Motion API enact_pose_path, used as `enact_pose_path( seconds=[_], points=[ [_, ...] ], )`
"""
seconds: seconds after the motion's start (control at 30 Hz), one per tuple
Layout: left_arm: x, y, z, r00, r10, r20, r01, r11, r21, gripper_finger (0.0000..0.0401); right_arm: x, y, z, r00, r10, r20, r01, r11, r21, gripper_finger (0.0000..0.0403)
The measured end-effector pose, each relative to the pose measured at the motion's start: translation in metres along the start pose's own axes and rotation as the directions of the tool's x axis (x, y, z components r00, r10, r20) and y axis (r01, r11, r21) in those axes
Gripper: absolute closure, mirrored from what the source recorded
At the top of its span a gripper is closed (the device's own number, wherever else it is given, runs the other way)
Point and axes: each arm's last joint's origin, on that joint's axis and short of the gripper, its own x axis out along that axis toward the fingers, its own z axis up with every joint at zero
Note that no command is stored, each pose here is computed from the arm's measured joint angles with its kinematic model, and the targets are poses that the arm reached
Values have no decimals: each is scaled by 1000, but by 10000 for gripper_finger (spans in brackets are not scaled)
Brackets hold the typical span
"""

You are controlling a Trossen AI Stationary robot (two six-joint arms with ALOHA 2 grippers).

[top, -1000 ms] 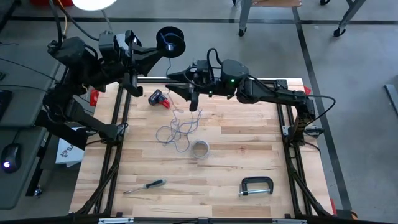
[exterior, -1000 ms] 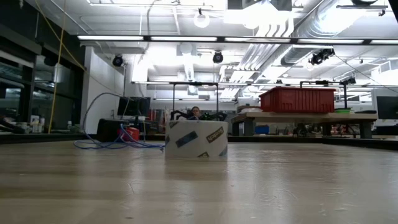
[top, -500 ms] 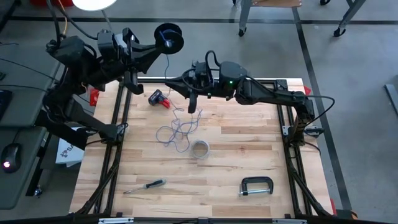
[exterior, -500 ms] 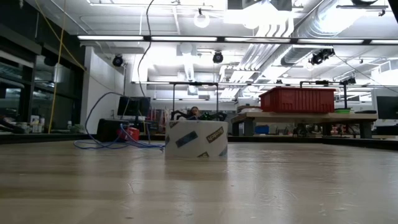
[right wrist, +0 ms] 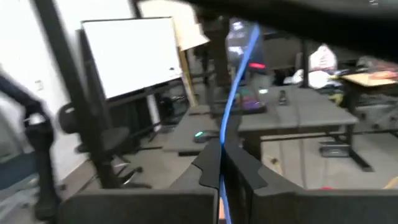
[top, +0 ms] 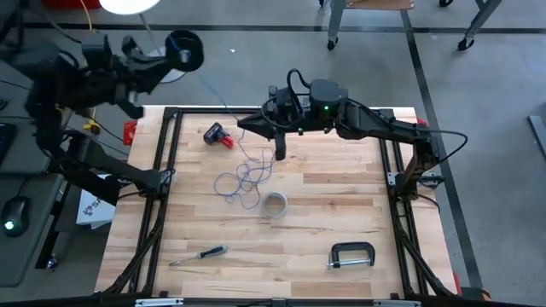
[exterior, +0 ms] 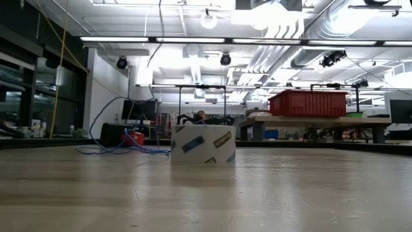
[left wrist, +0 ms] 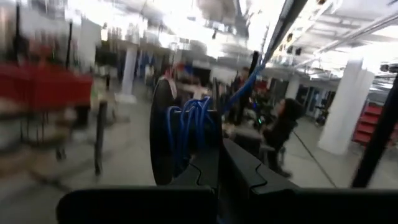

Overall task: Coil cords
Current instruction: Coil the blue wire on the spool

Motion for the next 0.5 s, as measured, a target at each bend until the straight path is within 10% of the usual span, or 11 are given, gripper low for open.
enact_pose_path(
  seconds=[0.5],
  points=[
    [10,-6,-17,932,-280,-229,192,920,-341,401,-21,12,41,987,137,79,-126,984,-127,402]
  ],
)
